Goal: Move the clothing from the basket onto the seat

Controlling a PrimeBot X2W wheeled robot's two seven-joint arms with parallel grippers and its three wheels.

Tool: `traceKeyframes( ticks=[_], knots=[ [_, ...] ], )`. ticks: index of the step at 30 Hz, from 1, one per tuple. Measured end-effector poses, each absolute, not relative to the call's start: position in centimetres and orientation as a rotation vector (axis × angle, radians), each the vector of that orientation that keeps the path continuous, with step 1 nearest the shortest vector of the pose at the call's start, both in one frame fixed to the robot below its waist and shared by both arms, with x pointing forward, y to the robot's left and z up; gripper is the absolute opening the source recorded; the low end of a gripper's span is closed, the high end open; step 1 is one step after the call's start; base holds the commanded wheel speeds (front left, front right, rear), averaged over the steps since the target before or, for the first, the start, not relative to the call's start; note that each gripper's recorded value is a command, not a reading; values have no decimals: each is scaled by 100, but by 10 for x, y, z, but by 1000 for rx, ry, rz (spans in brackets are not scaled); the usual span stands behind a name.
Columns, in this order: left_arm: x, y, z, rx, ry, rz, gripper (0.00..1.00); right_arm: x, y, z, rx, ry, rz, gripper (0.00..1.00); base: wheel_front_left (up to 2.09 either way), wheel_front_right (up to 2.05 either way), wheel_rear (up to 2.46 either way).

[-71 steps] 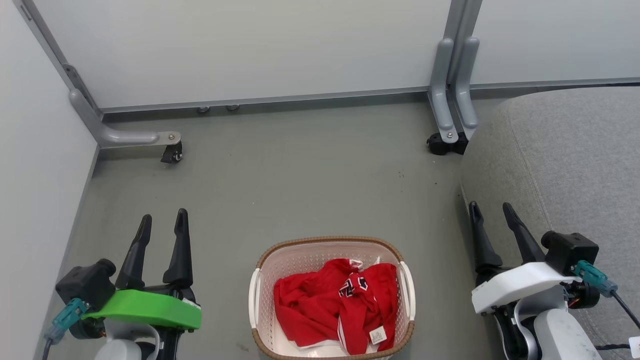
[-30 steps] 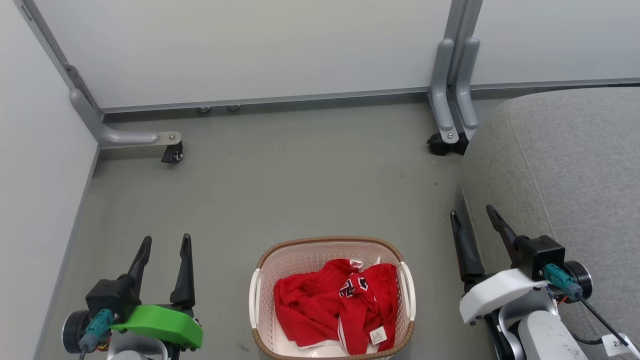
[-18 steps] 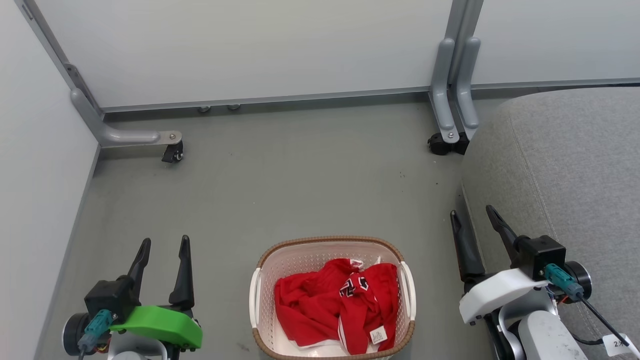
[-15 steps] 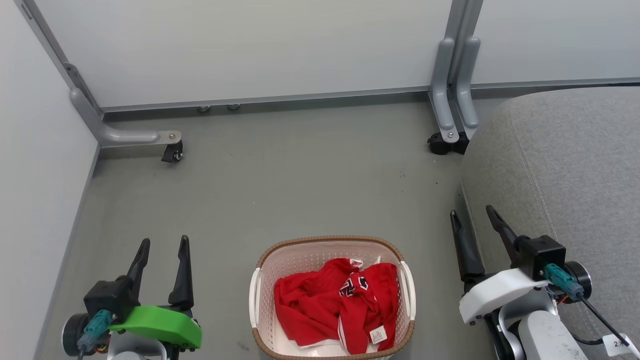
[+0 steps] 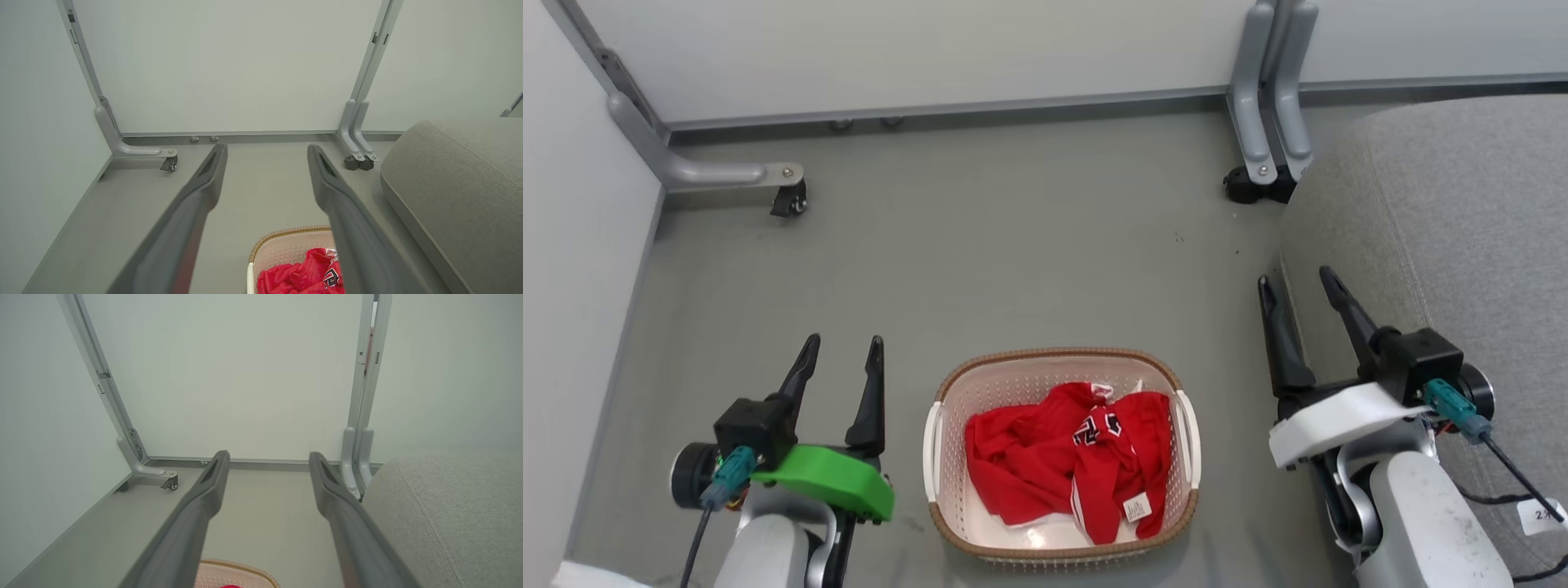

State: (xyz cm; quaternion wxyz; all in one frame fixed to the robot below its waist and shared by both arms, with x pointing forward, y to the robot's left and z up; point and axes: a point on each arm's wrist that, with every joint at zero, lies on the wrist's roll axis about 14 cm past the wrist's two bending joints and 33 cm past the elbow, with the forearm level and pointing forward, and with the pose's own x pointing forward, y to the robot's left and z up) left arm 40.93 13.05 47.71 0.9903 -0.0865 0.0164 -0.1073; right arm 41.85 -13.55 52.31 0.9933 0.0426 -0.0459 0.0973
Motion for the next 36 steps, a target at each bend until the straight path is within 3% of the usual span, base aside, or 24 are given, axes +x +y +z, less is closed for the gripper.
traceKeyframes(
  ticks=[10,17,26,36],
  knots=[
    [462,69,443,-164,136,-382,100,469,-130,535,85,-157,214,100,0,0,0],
    [484,25,384,-137,293,-515,100,504,-136,519,86,-166,201,100,0,0,0],
    [482,-8,283,-22,542,-674,100,537,-145,473,87,-122,183,100,0,0,0],
    [457,-12,180,129,825,-795,100,547,-156,408,106,-20,157,100,0,0,0]
  ],
)
